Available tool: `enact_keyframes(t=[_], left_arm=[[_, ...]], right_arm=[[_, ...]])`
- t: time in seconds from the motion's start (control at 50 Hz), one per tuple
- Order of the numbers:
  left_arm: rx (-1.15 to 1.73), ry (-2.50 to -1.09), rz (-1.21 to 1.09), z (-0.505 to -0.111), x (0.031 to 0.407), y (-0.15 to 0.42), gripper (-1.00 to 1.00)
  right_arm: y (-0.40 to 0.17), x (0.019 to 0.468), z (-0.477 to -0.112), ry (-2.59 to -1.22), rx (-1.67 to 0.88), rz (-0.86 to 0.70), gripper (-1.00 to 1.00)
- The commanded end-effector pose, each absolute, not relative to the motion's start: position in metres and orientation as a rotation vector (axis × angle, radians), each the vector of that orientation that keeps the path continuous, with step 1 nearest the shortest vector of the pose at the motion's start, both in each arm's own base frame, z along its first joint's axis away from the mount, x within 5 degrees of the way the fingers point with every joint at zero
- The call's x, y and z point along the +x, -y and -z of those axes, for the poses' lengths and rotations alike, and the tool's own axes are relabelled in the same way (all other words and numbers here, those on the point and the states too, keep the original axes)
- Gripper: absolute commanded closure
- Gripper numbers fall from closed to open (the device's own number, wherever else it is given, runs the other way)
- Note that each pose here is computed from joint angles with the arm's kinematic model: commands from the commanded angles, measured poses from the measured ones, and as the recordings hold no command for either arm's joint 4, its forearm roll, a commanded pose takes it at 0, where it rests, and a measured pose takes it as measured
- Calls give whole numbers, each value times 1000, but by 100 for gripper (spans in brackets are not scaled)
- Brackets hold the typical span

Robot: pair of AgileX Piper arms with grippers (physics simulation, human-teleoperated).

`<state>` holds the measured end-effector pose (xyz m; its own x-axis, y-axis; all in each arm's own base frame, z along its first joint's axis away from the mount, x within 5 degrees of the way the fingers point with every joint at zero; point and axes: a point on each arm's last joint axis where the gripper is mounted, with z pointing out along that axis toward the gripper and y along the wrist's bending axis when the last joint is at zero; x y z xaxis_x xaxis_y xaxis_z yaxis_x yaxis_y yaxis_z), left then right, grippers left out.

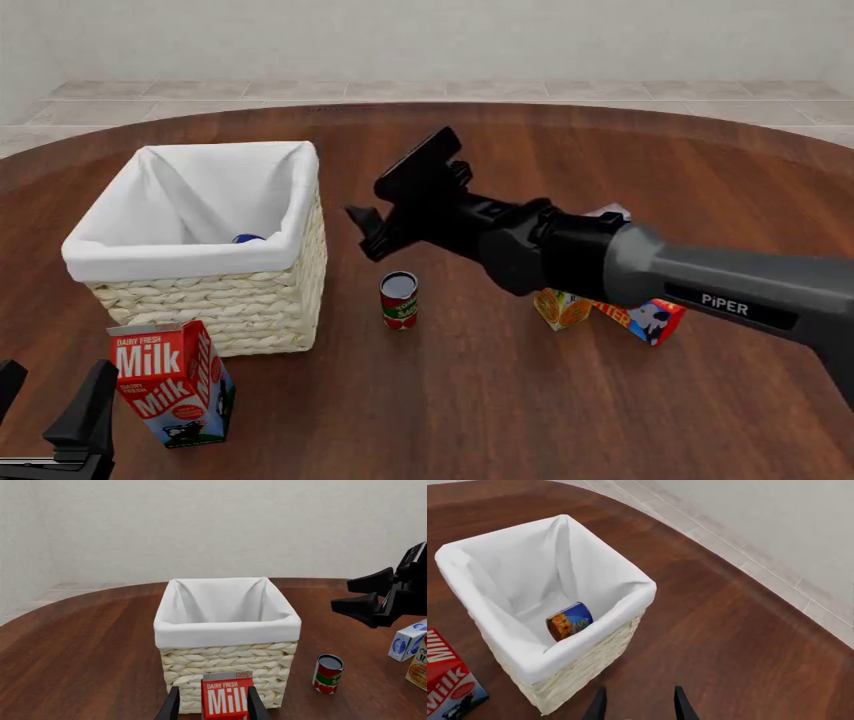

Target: Pick up the alphabet soup and the tomato sauce, and put them in the basket.

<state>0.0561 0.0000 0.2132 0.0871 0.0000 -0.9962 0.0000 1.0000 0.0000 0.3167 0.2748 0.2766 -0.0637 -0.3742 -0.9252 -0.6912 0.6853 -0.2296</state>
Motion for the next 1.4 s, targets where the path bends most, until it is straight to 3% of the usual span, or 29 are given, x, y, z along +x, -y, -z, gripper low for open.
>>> enact_keyframes(t=[0.02, 1.4], left_arm=[[0, -1484, 0, -213, 56, 0, -100], [0, -1484, 0, -213, 56, 0, -100]], right_arm=[[-271, 319, -272, -1695, -873, -312, -100], [-264, 318, -222, -1817, -907, -292, -100]])
